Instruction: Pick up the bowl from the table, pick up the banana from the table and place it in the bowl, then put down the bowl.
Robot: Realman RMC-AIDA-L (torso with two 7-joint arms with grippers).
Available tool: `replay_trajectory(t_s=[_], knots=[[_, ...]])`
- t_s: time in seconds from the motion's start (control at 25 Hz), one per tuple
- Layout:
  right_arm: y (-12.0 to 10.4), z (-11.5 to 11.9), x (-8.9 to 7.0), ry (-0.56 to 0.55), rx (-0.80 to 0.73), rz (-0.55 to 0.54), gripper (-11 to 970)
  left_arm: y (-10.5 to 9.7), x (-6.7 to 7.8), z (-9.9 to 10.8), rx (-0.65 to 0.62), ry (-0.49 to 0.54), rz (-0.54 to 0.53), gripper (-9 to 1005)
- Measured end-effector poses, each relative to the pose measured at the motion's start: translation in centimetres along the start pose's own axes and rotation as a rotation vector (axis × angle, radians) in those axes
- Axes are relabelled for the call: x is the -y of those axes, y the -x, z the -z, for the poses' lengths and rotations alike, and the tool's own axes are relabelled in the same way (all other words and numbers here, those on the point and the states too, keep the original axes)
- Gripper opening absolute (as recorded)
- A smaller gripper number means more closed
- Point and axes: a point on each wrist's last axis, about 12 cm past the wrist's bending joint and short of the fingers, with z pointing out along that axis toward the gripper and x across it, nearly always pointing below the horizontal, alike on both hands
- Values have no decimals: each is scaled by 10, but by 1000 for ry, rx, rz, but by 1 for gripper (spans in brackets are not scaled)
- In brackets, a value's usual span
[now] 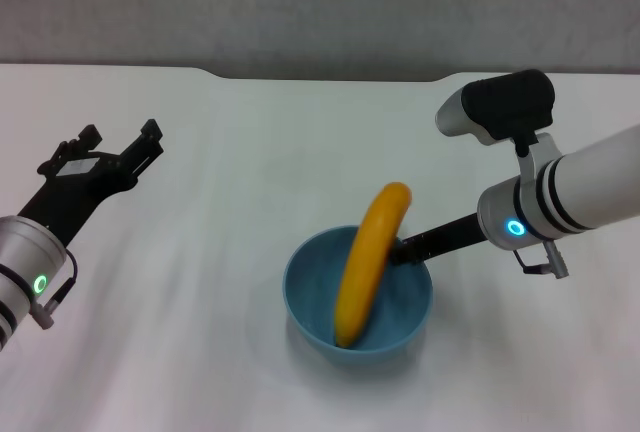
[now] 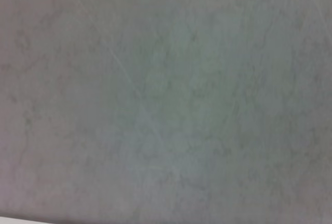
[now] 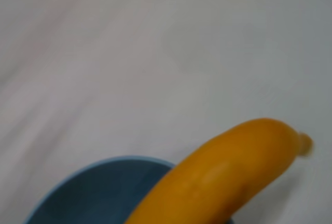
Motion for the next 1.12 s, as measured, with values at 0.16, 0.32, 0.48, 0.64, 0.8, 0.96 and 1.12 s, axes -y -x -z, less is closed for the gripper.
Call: replay_trajectory(t_s=[0.16, 0.32, 0.48, 0.64, 0.8, 0.96, 1.12], knots=[[3, 4, -1, 16, 25, -5, 379, -2, -4, 2, -6, 13, 1, 894], [-1, 14, -4, 44, 84, 2, 536, -2, -12, 4, -9, 38, 8, 894], [-8, 25, -6, 63, 131, 43, 656, -2, -17, 6, -7, 58, 14, 894], [-16, 30, -6, 79, 157, 77, 684, -4, -17, 7, -18, 55, 14, 894], [-20, 45, -4, 111, 272, 100, 682, -7, -19, 11, -10, 42, 12, 894], [-31, 69, 9, 83, 456, 96, 680, -11, -28, 19, 44, 32, 43, 893], [-55, 94, 25, 75, 673, 94, 678, -13, -33, 23, 59, 29, 85, 893]])
